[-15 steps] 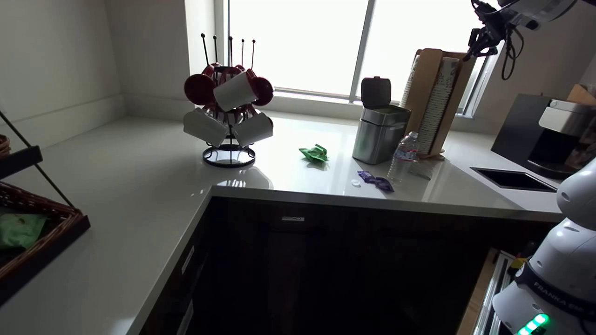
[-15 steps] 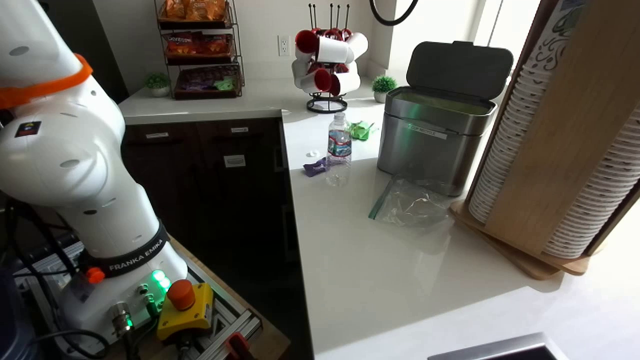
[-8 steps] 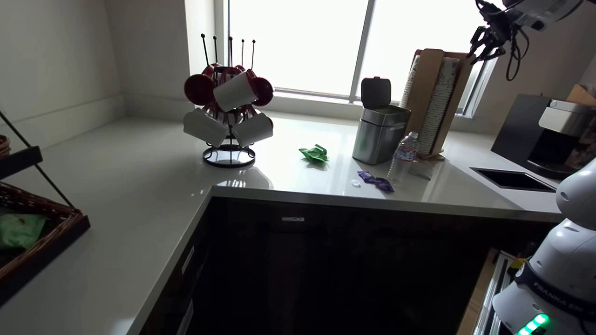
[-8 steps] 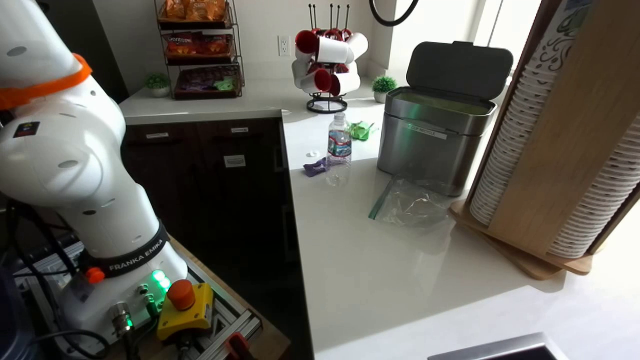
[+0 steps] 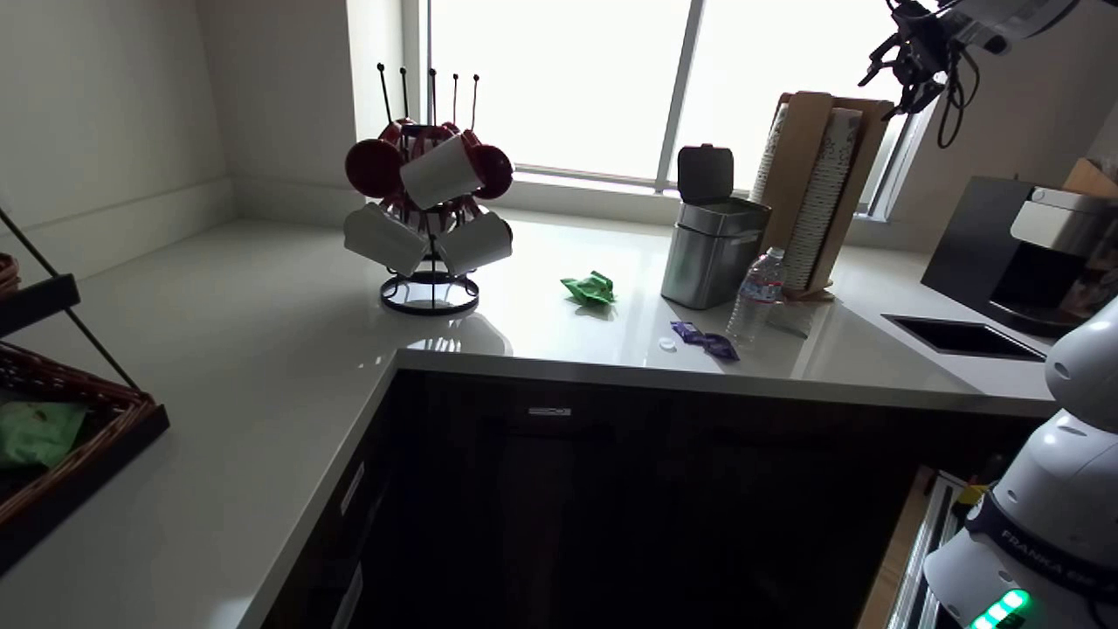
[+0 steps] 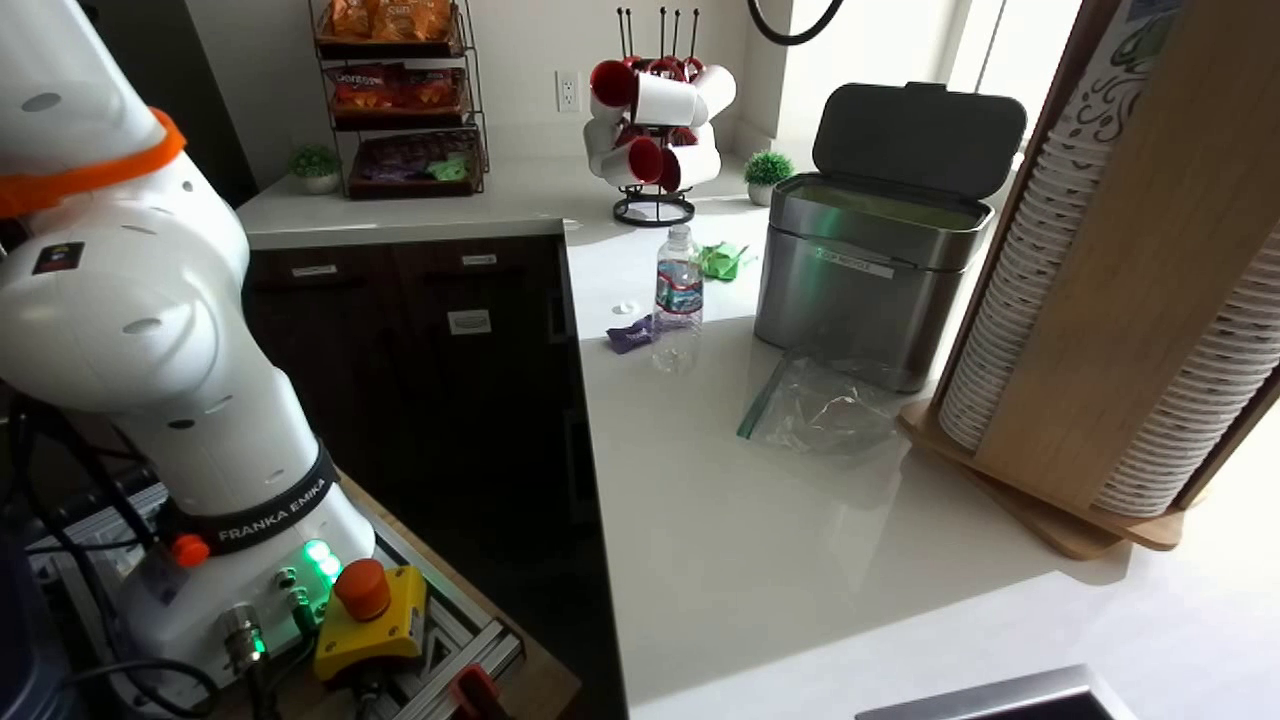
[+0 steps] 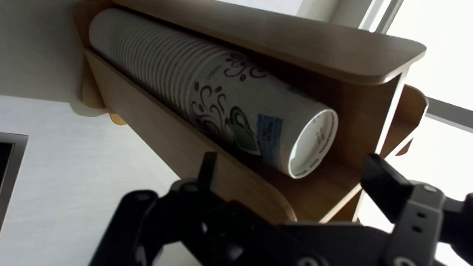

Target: Pick up one cup from the stacked cups on the cup order and put it on the table

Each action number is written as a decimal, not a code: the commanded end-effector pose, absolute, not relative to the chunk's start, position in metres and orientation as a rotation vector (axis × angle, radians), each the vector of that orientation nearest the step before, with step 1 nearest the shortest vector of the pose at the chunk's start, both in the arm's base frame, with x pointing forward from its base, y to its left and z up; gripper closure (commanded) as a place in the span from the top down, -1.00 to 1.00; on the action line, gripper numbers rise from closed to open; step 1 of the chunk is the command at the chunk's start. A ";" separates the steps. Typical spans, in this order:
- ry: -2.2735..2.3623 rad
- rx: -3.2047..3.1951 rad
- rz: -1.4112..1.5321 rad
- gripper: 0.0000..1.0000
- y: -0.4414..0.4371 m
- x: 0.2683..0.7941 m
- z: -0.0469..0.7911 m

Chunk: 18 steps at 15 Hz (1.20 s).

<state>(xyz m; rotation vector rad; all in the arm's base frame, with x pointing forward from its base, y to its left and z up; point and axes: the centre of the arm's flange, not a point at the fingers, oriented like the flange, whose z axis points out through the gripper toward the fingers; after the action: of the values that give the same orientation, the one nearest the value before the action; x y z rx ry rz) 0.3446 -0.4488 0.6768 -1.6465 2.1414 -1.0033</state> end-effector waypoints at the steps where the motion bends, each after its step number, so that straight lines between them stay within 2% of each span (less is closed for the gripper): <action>1: 2.090 -1.666 -0.993 0.98 -0.455 0.358 0.676; 4: 2.080 -1.683 -0.987 0.87 -0.457 0.365 0.674; 6: 2.081 -1.689 -0.982 0.72 -0.460 0.368 0.672; 9: 2.083 -1.698 -0.983 0.11 -0.464 0.372 0.669; 14: 2.078 -1.710 -0.986 -0.68 -0.466 0.376 0.669; 16: 2.076 -1.721 -0.977 -0.94 -0.467 0.376 0.667; 18: 2.074 -1.728 -0.967 -0.93 -0.468 0.375 0.667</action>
<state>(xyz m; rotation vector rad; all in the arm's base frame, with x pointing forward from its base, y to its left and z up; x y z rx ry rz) 0.3722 -0.4615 0.6679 -1.7109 2.0962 -0.9996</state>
